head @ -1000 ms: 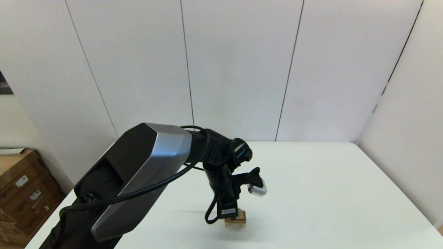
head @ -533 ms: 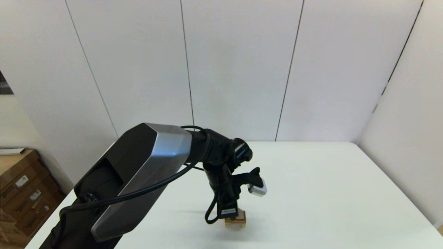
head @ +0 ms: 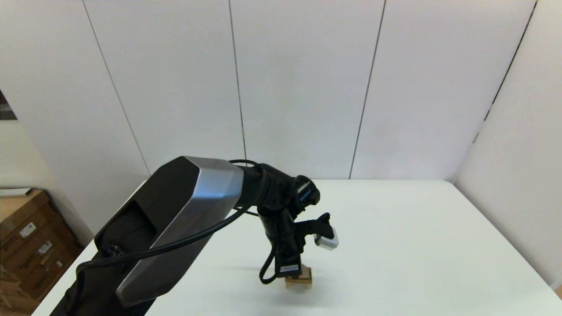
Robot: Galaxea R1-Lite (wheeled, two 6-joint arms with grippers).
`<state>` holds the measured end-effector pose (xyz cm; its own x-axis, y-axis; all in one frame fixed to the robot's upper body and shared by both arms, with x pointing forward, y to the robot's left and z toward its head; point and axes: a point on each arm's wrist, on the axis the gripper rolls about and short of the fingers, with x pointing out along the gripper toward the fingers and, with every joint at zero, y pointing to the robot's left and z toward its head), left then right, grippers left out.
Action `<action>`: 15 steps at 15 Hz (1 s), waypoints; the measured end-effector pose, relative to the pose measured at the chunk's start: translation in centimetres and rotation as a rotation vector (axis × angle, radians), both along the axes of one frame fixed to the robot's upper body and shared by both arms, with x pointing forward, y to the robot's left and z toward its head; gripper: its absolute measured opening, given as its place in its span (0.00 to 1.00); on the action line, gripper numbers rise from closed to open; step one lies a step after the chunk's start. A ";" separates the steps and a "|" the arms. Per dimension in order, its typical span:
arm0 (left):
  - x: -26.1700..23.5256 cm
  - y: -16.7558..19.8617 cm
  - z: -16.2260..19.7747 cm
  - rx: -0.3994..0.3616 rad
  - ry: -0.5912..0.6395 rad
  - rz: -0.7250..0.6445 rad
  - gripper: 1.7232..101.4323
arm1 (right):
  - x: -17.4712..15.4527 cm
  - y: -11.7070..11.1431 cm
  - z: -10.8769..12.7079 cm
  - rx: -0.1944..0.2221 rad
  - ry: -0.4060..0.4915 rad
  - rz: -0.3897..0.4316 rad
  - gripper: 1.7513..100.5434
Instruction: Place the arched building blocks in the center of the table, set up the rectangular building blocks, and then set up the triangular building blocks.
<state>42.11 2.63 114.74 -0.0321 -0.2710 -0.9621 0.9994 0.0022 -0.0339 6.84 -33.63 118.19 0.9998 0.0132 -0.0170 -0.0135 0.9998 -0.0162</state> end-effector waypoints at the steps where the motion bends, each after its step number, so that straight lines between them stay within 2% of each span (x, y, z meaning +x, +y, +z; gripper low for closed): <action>1: 0.0 0.0 0.0 0.000 -0.001 0.000 0.20 | 0.0 0.0 0.0 0.000 0.000 0.000 0.97; 4: 0.0 0.0 0.0 0.002 -0.003 0.001 0.20 | 0.0 0.0 0.0 0.000 0.000 0.000 0.97; 7: 0.0 -0.1 0.0 0.000 -0.004 0.000 0.43 | 0.0 0.0 0.0 0.000 0.000 0.000 0.97; 10: 0.0 0.0 0.0 0.000 -0.002 0.002 0.60 | 0.0 0.0 0.0 0.000 0.000 0.000 0.97; 13: 0.1 0.1 0.5 -0.006 -0.008 0.012 0.72 | 0.0 0.0 0.0 0.000 0.000 0.000 0.97; 15: 0.7 1.1 2.2 -0.030 -0.038 0.041 0.77 | 0.0 0.0 0.0 0.000 0.000 0.000 0.97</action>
<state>42.82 3.71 116.95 0.0155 -0.3004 -0.9537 0.9991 0.0422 0.0029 6.84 -33.63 118.20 0.9998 0.0132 -0.0170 -0.0135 0.9998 -0.0160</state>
